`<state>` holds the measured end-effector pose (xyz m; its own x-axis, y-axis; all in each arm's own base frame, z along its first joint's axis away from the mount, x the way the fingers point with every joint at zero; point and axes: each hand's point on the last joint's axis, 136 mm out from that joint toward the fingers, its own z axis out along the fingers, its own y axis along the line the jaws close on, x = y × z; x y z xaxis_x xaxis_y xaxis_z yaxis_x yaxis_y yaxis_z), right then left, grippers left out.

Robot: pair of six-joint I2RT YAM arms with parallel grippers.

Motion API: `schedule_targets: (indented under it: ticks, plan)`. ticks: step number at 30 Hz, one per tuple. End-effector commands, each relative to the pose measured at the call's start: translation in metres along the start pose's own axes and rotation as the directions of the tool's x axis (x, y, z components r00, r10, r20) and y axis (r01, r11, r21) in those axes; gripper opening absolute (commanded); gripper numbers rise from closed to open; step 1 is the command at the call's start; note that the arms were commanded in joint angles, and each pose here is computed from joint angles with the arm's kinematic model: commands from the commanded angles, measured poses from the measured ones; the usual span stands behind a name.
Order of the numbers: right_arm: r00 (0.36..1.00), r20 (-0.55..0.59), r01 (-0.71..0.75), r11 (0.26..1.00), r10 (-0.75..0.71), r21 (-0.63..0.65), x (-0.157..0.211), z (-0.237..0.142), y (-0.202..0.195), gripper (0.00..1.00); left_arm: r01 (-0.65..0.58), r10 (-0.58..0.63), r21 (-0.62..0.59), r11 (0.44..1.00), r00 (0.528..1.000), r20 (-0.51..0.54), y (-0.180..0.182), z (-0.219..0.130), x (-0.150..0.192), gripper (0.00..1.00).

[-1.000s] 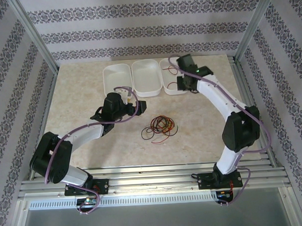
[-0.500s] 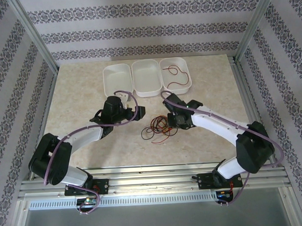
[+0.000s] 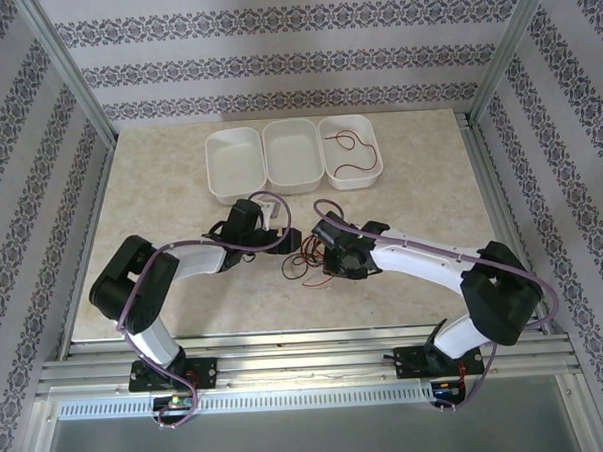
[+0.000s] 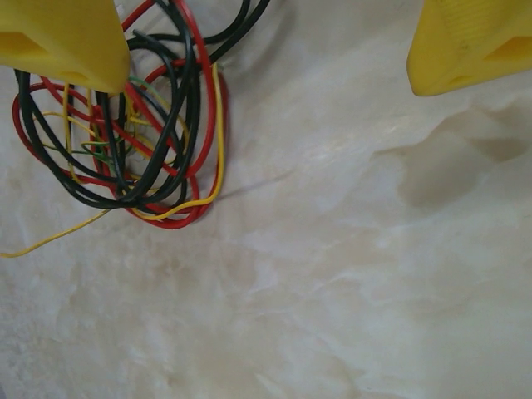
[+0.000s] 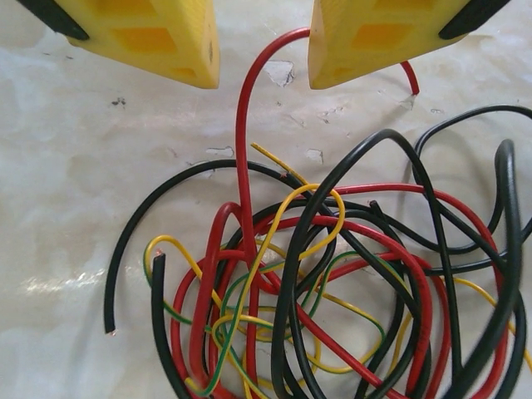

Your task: Untangle the cables

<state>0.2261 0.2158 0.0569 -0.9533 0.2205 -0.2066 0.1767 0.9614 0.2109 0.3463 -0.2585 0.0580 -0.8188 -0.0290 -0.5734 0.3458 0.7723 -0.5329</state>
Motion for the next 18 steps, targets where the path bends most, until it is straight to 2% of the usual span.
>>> schedule_targets:
  ticks: [1,6,11,14,18]
  plan:
    - [0.999,-0.021,-0.027,1.000,0.027,-0.011,0.007,0.011,0.002,0.35,-0.001,0.001,0.084,0.996,1.000,-0.006,-0.024,0.012,-0.006,0.83]
    - [0.998,-0.027,-0.052,0.997,0.051,-0.050,0.005,0.020,0.005,0.32,0.005,0.001,0.117,0.993,0.999,-0.050,-0.033,0.026,0.005,0.75]
    - [0.998,-0.036,-0.061,0.997,0.060,-0.037,0.005,0.026,-0.003,0.29,-0.018,0.026,0.107,0.994,0.997,-0.079,-0.035,0.034,0.011,0.67]
    - [0.997,-0.035,-0.065,0.997,0.063,-0.044,0.004,0.028,-0.004,0.22,-0.028,0.036,0.086,0.996,0.995,-0.088,-0.032,0.037,0.014,0.61]
    - [0.998,-0.018,-0.056,0.998,0.055,-0.042,0.001,0.024,-0.005,0.07,-0.025,0.033,0.085,0.996,0.995,-0.094,-0.031,0.040,0.015,0.44]
